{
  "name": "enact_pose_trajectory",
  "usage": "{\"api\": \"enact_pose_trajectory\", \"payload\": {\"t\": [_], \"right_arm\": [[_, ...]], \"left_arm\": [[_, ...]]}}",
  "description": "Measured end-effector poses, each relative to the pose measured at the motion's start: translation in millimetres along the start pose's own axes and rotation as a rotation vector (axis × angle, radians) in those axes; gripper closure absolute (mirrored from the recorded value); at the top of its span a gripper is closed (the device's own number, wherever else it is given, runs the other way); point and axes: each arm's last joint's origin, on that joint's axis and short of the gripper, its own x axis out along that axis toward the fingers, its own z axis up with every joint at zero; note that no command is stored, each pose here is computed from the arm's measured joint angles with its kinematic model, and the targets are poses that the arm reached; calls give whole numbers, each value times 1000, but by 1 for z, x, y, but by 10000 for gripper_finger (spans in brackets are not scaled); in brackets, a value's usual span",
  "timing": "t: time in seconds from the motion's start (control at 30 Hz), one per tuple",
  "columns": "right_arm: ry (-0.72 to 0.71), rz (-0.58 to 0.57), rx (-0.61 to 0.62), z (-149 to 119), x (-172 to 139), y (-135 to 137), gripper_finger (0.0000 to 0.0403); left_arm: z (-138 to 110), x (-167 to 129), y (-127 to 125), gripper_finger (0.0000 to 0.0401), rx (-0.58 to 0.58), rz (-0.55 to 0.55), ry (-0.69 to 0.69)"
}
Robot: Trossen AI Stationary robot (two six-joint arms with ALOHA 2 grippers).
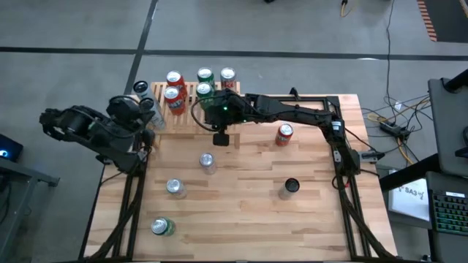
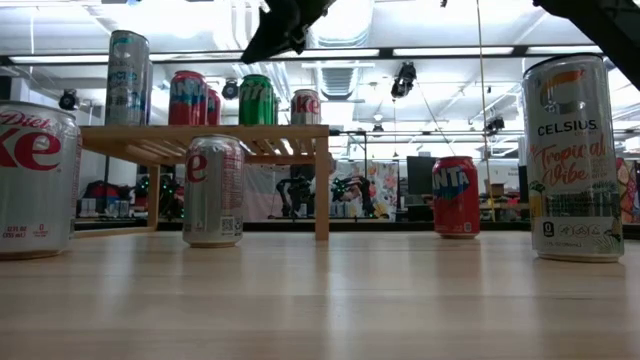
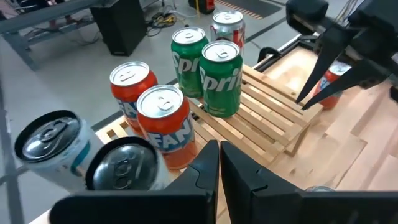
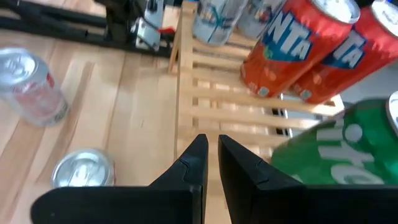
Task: Place canned beverage on shelf
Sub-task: Put the top white/blue soda can on the shelf aligned with the other white/blue soda can
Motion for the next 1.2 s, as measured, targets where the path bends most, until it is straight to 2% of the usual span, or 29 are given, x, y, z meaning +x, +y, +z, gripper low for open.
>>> {"api": "enact_pose_trajectory", "payload": {"t": [0.13,0.27,0.47,0.67,0.83,1.0,1.2], "right_arm": [[45,15,-6,2,-11,-1,376],[76,24,-14,5,-22,-2,376],[109,36,-38,6,-39,-3,376],[158,52,-38,5,-64,-4,376],[197,60,-30,2,-79,-7,376],[224,62,-22,-1,-91,-10,376],[262,73,-18,-5,-93,-10,376]], "left_arm": [[6,7,-15,401,54,33,28],[18,12,-28,401,87,16,66],[41,18,-42,401,201,-21,99],[61,26,-28,401,208,-29,235],[71,40,-7,401,119,-55,350],[76,57,10,401,42,37,397],[77,59,17,401,24,2,423]]}}
